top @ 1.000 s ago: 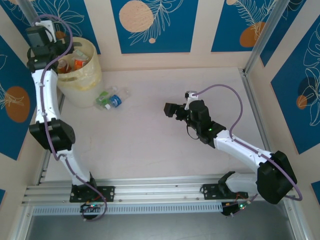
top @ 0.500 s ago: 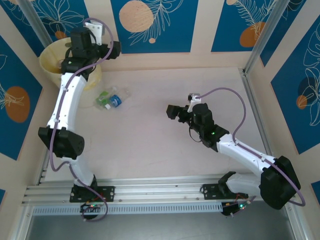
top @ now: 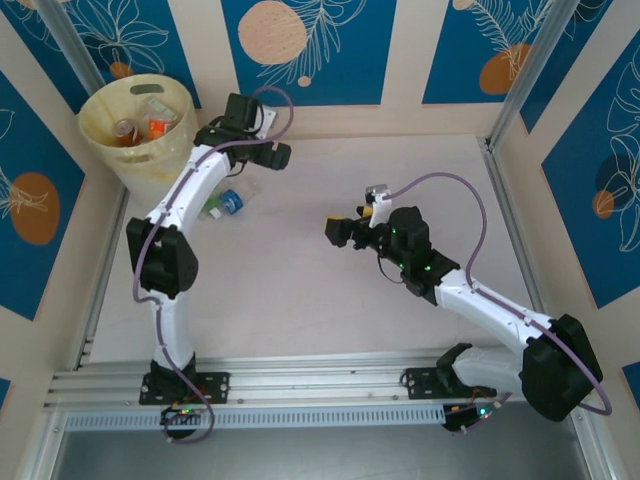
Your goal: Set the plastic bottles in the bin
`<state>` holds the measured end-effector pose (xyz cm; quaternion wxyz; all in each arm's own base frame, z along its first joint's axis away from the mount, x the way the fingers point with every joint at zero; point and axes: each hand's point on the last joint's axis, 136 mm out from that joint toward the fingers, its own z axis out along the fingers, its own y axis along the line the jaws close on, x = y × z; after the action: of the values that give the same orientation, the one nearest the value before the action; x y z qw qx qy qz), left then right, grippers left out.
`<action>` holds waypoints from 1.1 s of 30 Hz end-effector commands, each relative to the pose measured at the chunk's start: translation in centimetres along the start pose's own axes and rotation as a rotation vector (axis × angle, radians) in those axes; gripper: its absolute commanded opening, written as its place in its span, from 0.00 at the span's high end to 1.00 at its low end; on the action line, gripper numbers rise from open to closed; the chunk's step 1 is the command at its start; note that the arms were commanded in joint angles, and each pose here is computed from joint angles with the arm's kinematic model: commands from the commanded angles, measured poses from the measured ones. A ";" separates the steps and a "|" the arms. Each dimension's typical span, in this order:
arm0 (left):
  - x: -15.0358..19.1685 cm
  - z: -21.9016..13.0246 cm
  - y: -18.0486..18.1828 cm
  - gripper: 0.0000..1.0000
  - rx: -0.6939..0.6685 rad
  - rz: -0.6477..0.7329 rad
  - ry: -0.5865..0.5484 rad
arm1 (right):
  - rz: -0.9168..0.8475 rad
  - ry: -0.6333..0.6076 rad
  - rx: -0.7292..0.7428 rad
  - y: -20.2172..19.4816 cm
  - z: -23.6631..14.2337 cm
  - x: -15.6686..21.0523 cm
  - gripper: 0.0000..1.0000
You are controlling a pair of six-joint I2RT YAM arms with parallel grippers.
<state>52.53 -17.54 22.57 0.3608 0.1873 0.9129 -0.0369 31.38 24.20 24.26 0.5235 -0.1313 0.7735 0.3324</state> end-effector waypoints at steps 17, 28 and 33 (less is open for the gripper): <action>12.1 8.8 7.1 0.00 -0.127 -0.024 0.420 | -0.234 0.018 -0.176 4.6 -0.3 0.7 0.00; 14.0 9.7 5.8 0.16 -0.003 -0.087 0.471 | -0.239 0.016 -0.168 4.5 -0.1 0.6 0.01; 15.1 10.3 5.1 0.18 0.014 -0.082 0.490 | -0.240 0.021 -0.170 4.6 -0.1 0.8 0.00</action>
<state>52.06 -9.43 6.94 0.1533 0.1453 0.9774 0.0041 28.45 27.36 24.44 0.5264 -0.2612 0.7368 0.3345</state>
